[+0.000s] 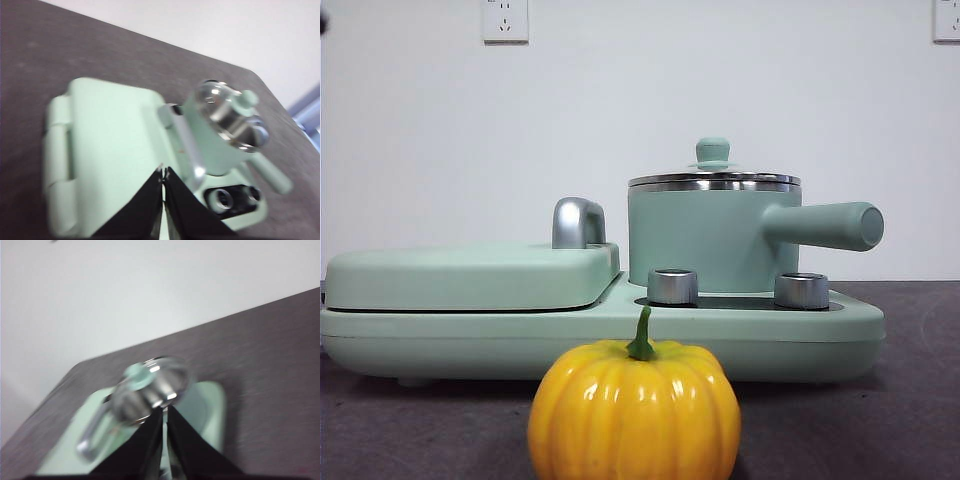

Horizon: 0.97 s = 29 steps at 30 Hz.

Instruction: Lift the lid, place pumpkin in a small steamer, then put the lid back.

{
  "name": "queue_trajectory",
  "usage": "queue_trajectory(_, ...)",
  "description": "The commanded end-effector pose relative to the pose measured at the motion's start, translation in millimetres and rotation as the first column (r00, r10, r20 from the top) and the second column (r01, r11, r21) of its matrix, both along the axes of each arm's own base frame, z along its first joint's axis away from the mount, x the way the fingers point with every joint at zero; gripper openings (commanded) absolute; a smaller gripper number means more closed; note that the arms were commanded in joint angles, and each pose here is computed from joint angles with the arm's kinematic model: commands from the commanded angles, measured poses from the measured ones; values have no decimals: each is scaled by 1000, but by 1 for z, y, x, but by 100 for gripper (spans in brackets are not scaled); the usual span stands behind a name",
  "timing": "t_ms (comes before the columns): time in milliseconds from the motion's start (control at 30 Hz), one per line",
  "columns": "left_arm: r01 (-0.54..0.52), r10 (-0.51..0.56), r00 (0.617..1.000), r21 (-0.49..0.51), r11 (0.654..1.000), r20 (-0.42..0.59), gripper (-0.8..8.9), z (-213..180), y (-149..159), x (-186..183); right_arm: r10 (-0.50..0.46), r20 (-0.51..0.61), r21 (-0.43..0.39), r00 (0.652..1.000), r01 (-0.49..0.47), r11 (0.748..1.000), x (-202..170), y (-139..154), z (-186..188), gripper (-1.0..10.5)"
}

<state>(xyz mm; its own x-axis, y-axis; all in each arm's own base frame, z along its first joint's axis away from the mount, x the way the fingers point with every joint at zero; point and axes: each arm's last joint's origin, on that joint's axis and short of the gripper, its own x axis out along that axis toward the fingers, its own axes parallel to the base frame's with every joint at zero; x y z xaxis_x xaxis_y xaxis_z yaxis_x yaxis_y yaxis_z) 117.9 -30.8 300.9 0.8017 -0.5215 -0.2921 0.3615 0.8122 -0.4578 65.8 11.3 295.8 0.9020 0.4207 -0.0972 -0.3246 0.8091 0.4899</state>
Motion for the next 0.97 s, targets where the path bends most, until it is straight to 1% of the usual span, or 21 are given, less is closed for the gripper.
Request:
queue_trajectory(33,71,-72,997,45,997,27,9,21,-6,10,113,-9,-43,994,-113,993,0,3,18,11)
queue_trajectory(133,177,-179,983,63,982,29,9,36,-14,22,226,-55,-79,973,-230,970,3,5,30,11)
queue_trajectory(200,264,-267,963,80,961,35,9,43,-21,28,293,-91,-95,952,-301,949,6,7,36,11)
queue_trajectory(267,325,-329,944,89,942,34,9,48,-27,33,339,-116,-111,934,-351,930,9,7,39,11)
queue_trajectory(333,361,-366,930,107,926,30,9,51,-32,37,375,-127,-113,918,-389,914,11,8,39,11)
queue_trajectory(367,374,-379,925,112,921,28,10,51,-35,39,386,-128,-113,914,-400,909,12,8,39,12)
queue_trajectory(433,395,-400,916,119,911,26,12,51,-39,41,384,-131,-114,914,-398,910,13,8,39,12)
queue_trajectory(533,416,-420,907,120,902,14,78,49,-43,43,381,-130,-120,915,-396,910,14,8,39,22)
queue_trajectory(567,421,-425,905,120,899,9,117,48,-45,43,381,-130,-120,915,-396,910,14,8,39,59)
queue_trajectory(633,429,-432,902,119,895,1,257,46,-47,45,380,-131,-120,916,-395,911,14,8,39,197)
queue_trajectory(700,437,-439,898,118,892,-11,395,45,-49,47,379,-132,-119,916,-394,911,14,8,39,369)
queue_trajectory(767,442,-443,896,118,889,-17,434,43,-52,51,378,-132,-117,916,-393,912,14,8,39,479)
queue_trajectory(800,445,-446,895,118,888,-18,438,43,-53,53,378,-132,-117,916,-393,912,14,8,39,504)
queue_trajectory(967,469,-472,882,115,876,-6,442,49,-67,69,378,-132,-117,916,-393,912,14,8,39,511)
